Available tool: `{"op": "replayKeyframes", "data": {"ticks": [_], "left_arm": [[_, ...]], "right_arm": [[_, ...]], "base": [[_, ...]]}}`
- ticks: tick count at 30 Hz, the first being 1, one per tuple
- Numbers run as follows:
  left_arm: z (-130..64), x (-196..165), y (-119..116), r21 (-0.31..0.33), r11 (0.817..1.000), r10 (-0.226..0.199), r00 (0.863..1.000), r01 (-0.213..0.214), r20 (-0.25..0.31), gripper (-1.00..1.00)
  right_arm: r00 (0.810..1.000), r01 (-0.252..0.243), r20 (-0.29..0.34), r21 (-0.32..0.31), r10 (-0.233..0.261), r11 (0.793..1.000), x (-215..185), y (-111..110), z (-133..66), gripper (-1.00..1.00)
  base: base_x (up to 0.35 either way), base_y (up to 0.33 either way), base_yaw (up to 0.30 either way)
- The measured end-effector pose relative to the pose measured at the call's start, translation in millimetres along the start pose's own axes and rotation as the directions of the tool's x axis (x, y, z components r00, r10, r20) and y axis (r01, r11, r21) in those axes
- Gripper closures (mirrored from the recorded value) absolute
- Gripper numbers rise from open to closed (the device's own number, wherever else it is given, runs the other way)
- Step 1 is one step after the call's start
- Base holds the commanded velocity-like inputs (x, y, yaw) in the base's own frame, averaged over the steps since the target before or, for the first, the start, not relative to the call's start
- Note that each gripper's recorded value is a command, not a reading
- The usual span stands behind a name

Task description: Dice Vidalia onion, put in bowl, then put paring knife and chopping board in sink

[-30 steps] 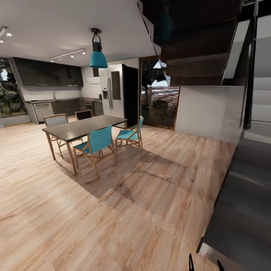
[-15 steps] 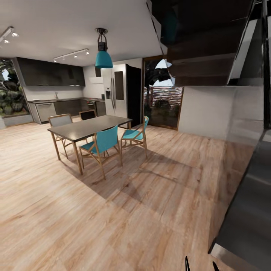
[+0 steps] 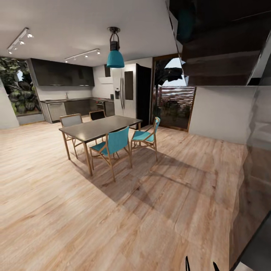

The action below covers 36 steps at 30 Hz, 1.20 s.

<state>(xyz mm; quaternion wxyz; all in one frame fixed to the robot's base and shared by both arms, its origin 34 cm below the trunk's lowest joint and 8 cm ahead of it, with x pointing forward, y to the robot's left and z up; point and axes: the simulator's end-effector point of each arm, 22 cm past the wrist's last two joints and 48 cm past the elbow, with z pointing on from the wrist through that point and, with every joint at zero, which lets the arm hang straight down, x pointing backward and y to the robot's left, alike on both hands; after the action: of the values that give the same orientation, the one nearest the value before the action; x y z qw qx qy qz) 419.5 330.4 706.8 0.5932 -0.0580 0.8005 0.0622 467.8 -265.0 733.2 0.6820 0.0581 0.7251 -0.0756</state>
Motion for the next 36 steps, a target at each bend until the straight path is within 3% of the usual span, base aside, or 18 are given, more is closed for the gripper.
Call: {"op": "replayKeyframes", "data": {"ticks": [36], "left_arm": [[-2.4,9.1,-0.1,-0.001,1.0,-0.001,1.0,0.001,-0.019,-1.0]], "right_arm": [[1.0,0.0,-0.003,0.006,0.0,1.0,0.9,-1.8,0.1,-1.0]], "base": [[0.004,0.002,0.24]]}}
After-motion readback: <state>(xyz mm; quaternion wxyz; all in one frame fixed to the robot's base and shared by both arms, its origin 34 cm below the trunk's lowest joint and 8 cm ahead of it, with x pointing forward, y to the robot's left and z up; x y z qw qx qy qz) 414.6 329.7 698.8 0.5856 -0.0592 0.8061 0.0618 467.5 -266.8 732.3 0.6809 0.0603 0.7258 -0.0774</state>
